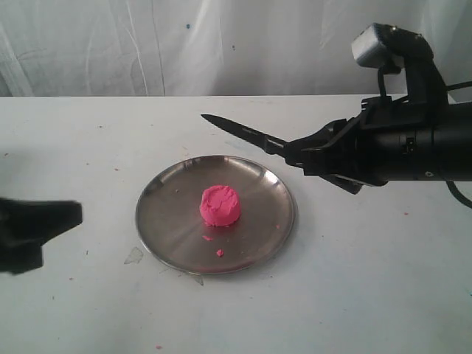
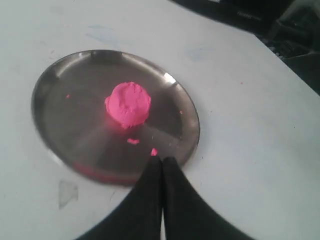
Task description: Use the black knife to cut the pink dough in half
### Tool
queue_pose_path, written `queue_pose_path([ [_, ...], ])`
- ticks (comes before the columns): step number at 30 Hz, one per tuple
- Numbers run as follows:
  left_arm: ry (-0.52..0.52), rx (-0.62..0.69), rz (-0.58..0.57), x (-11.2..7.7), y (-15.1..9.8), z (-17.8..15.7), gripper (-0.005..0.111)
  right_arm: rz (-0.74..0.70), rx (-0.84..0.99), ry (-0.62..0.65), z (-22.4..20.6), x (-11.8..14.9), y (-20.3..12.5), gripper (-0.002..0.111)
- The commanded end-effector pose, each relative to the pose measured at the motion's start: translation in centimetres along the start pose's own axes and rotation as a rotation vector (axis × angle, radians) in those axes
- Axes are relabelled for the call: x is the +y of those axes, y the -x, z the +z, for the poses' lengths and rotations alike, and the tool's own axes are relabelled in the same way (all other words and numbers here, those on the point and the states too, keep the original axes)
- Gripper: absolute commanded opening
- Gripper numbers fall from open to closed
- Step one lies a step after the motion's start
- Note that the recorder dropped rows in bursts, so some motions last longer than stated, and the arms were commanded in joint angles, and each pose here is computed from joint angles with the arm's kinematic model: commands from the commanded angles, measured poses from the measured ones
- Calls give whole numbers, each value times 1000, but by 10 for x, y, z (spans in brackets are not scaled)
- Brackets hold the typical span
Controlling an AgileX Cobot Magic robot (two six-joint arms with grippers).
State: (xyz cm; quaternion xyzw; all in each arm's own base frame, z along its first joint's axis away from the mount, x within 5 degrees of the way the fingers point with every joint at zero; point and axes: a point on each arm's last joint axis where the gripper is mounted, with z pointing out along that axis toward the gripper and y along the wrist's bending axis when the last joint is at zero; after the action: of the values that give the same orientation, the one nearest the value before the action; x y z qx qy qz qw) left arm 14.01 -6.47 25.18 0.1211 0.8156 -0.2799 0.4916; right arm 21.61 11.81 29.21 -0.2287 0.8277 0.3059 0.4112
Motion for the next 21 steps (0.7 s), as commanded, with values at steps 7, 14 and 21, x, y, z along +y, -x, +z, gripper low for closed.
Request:
queue_pose_path([
  [7, -200, 44, 219, 25, 38, 97, 0, -10, -23, 24, -1, 3, 2, 5],
  [14, -274, 33, 325, 40, 56, 144, 0, 9, -60, 46, -3, 6, 10, 5],
  [21, -397, 14, 381, 20, 68, 182, 0, 24, -80, 53, -3, 7, 15, 5],
])
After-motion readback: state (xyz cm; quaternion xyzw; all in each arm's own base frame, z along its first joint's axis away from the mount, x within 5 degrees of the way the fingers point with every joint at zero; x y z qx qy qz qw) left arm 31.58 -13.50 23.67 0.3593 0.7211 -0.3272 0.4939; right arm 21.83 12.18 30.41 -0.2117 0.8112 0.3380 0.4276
